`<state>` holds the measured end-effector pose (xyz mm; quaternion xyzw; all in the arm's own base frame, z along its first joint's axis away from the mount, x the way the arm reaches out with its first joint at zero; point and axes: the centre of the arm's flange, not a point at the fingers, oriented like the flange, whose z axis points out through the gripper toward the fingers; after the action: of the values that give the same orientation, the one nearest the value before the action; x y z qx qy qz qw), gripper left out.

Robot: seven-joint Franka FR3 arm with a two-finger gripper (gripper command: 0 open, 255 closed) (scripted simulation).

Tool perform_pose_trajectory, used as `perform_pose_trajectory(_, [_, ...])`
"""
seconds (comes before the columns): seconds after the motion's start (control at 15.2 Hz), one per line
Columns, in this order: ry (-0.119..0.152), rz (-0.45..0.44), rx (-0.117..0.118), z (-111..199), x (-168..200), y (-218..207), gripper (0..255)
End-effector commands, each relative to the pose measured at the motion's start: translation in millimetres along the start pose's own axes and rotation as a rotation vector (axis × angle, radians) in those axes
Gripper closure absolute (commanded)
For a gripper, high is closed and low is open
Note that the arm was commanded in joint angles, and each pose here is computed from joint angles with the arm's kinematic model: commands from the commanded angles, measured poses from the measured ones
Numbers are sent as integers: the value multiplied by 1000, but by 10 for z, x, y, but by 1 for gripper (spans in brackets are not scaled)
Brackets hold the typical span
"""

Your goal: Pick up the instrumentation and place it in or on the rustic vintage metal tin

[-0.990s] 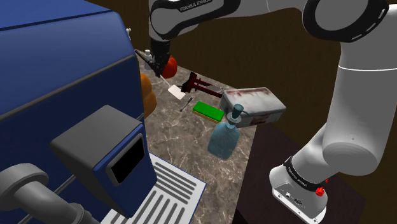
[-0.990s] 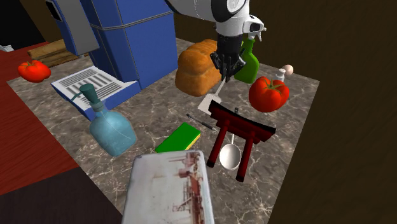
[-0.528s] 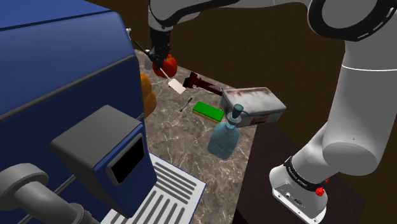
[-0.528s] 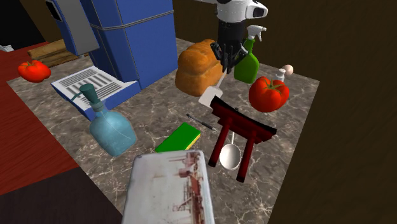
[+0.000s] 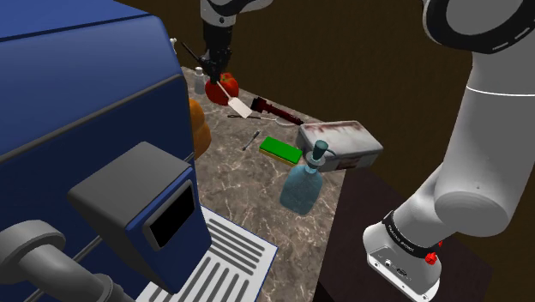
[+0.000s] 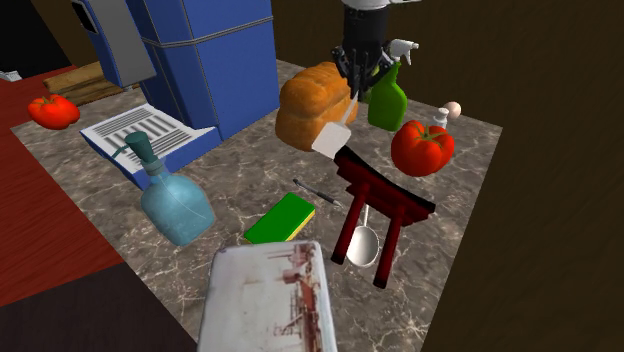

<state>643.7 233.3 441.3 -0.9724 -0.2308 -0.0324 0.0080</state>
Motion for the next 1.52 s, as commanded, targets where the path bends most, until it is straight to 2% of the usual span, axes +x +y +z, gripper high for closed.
perform_pose_trajectory(0.0, [0,0,0,-43,-198,65,255])
perform_pose_trajectory(1.45, [0,0,0,-316,-2972,881,255])
